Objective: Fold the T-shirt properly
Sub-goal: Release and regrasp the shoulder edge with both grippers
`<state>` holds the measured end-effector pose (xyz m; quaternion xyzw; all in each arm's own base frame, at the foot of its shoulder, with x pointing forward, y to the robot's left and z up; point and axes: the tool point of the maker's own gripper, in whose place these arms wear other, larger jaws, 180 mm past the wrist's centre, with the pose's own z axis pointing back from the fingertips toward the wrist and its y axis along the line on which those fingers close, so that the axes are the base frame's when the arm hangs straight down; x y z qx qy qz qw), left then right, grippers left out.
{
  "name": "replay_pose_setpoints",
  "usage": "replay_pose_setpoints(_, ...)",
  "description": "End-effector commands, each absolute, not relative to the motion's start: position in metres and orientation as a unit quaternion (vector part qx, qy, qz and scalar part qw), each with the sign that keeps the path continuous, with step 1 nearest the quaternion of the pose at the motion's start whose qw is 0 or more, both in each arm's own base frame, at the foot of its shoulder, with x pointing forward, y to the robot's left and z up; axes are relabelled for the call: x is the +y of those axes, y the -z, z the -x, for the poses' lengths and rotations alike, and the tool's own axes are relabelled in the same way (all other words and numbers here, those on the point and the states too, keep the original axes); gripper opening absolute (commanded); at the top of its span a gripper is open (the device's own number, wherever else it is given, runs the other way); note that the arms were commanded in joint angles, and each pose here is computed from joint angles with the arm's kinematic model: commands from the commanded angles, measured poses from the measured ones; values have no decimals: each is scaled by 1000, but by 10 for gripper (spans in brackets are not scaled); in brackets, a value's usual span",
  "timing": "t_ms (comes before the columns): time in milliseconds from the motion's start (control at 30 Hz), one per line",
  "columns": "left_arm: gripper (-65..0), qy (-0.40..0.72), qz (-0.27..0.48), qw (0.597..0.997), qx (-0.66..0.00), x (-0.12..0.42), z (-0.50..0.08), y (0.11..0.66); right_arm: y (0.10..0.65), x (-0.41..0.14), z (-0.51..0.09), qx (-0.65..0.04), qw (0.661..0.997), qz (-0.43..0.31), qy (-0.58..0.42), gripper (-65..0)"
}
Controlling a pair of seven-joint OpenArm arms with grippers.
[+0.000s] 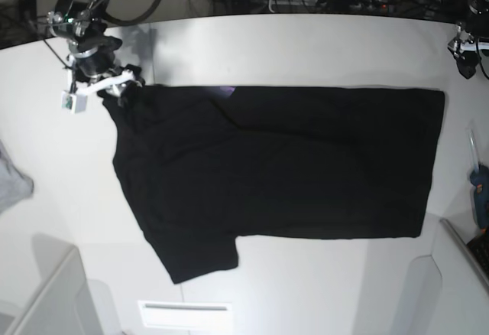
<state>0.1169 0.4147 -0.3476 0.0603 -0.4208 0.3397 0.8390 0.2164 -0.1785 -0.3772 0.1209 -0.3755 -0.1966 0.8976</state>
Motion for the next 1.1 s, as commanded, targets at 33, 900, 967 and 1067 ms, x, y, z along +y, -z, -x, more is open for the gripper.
replay_pose_setpoints(33, -156, -333, -54, 839, -427, 417, -116, 349, 375, -176, -218, -392, 878, -153, 228, -308)
replay_pose_setpoints(900, -158, -381, 38, 835, -394, 394, -150, 413, 435, -185, -220, -336, 858, -199, 334, -314)
replay_pose_setpoints(967, -158, -387, 48, 833, -392, 391, -155, 418, 436, -185, -220, -336, 858, -199, 333, -314)
replay_pose_setpoints(1067, -158, -382, 45, 835, -394, 392, -166, 418, 436, -185, -220, -336, 858, -199, 333, -314)
